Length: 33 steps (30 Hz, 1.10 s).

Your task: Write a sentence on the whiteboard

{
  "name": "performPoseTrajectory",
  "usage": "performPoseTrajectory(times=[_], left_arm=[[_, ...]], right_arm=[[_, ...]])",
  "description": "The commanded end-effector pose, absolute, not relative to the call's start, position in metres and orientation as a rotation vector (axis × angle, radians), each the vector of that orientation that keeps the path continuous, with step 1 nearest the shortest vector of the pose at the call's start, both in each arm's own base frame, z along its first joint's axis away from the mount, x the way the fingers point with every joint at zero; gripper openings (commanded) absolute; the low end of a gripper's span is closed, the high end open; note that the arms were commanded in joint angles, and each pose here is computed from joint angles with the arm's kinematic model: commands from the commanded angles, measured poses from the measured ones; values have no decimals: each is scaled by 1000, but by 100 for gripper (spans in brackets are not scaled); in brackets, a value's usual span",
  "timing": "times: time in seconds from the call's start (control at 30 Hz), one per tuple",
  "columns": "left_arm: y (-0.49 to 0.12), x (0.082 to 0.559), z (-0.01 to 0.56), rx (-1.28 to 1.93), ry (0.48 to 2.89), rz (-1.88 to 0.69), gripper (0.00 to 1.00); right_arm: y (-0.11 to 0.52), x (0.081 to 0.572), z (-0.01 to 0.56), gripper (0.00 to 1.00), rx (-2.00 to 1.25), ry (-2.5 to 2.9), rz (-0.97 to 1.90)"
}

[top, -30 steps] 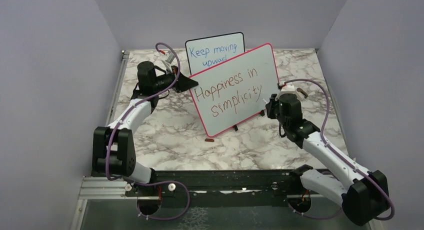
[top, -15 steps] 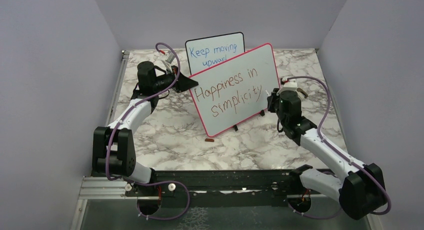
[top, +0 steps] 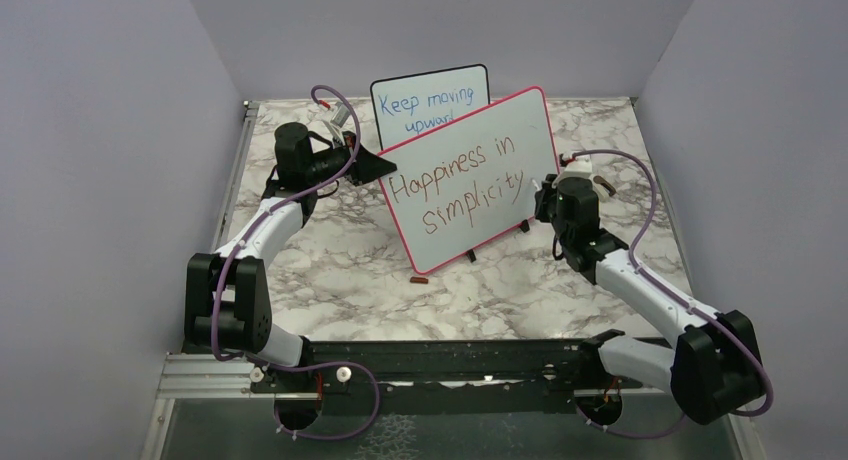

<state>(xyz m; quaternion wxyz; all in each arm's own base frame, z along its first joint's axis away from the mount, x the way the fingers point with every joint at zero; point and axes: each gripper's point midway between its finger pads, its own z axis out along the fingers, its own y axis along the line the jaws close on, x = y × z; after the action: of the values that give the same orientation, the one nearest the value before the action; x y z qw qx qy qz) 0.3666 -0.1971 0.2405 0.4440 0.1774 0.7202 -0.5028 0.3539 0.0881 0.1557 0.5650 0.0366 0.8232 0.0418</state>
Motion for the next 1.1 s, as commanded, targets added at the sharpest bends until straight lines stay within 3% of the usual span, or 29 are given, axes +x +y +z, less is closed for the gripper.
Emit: performPoseTrajectory(times=[0.0, 0.6, 0.77, 1.07], left_arm=[[-192, 373, 195, 396, 1918, -1151, 0], [-187, 386, 195, 361, 1943, -1090, 4], [-184, 397, 205, 350, 1939, -1049, 17], [-170, 407, 229, 322, 1947, -904, 53]], right_arm=[[97, 363, 164, 1, 79, 1913, 150], [81, 316, 226, 1, 122, 1820, 212], [80, 303, 236, 1, 113, 1800, 241], [76, 287, 248, 1, 86, 1780, 246]])
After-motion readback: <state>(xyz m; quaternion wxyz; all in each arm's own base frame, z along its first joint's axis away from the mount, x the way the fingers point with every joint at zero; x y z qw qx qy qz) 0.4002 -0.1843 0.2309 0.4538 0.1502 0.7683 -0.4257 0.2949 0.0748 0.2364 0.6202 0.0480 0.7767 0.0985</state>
